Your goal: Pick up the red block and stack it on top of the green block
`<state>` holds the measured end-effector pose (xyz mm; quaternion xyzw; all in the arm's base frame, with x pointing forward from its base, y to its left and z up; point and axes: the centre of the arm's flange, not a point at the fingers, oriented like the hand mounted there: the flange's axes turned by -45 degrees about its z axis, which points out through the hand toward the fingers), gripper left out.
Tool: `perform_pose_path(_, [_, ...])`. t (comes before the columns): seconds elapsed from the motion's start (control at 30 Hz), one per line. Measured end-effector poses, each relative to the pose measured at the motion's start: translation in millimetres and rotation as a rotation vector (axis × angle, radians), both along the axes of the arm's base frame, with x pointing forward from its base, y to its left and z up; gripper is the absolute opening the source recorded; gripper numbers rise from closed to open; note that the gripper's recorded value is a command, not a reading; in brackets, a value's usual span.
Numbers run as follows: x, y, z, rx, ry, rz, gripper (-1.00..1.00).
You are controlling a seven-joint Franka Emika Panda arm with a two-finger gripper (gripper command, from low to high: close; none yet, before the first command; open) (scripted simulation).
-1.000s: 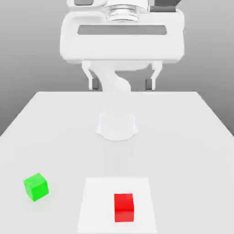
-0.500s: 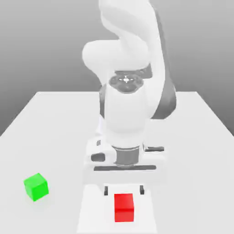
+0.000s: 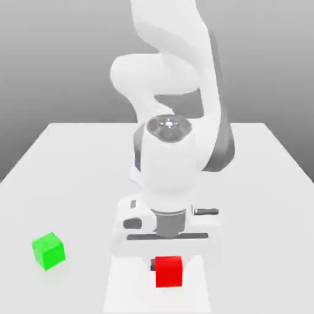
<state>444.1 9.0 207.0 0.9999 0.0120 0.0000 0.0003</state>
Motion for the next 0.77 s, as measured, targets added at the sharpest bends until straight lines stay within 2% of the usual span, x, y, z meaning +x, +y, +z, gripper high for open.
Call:
perform_pose_path(0.2, [-19,-116,19,-0.003,0.000,-0.153,-1.00])
perform_pose_path(0.47, [-91,-254,35,0.001,0.000,-0.357,-1.00])
perform_pose_path(0.63, [-90,-252,-14,0.001,0.000,-0.338,-1.00])
perform_pose_path(0.67, [-90,-252,-22,0.001,0.000,-0.337,1.00])
perform_pose_path(0.77, [-90,-252,-22,0.001,0.000,-0.337,1.00])
